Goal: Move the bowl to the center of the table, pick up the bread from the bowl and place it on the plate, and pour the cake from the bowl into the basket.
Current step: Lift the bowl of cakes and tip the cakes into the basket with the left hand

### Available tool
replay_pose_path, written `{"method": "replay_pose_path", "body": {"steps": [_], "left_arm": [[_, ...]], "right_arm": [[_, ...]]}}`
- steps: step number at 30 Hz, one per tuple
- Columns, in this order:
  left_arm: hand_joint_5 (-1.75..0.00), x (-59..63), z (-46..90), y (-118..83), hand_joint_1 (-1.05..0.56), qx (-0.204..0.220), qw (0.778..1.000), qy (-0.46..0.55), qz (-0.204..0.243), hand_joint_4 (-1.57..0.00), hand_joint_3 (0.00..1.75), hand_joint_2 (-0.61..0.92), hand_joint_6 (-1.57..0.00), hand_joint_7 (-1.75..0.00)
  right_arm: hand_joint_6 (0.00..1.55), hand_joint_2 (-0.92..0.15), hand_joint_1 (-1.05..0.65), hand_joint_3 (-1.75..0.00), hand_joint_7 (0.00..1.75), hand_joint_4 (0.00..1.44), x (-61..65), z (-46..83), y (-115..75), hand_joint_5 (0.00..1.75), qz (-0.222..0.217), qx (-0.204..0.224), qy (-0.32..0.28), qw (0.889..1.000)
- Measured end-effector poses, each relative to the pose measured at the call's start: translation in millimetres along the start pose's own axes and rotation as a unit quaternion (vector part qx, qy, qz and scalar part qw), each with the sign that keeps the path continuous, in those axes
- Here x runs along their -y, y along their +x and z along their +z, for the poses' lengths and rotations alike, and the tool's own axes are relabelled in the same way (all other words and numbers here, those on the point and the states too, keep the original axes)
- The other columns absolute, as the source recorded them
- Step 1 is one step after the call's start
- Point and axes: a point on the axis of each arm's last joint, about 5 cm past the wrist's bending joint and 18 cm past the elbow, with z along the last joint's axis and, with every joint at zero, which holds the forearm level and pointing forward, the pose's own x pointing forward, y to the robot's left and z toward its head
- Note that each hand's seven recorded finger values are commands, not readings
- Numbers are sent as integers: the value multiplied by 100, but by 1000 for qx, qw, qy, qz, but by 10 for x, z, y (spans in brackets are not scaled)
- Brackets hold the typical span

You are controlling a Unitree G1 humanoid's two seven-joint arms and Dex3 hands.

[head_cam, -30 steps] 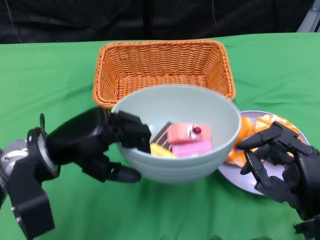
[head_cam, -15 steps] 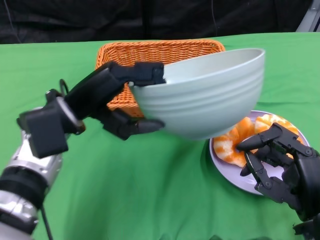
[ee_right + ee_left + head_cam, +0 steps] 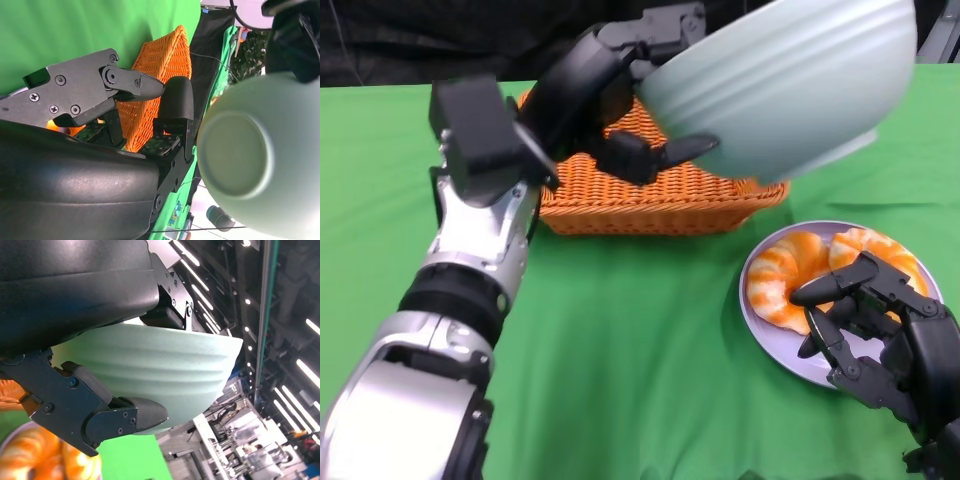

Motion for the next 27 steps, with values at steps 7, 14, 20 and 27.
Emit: {"method": "replay_pose_path", "body": {"steps": [7, 14, 20, 27], "left_arm": [[-175, -6, 32, 253, -19, -36, 997, -59, 42, -82, 127, 47, -74, -154], [-175, 21, -19, 384, -24, -94, 973, -184, 98, -85, 128, 46, -71, -166], [-175, -12, -61, 395, -17, -129, 930, -317, 137, -86, 122, 58, -73, -165], [-175, 21, -135, 347, -16, -146, 873, -429, 178, -86, 118, 60, -69, -170]], "right_arm": [[68, -82, -12, -50, 128, 74, -5, -29, -5, 150, 1, -7, 0, 1000], [69, -73, -10, -71, 129, 76, -9, -45, -13, 153, 1, -4, -7, 1000], [69, -67, -10, -81, 131, 75, -15, -48, -13, 155, 2, -5, -10, 1000], [67, -65, -8, -87, 132, 74, -22, -51, -14, 155, 4, -6, -10, 1000]]}}
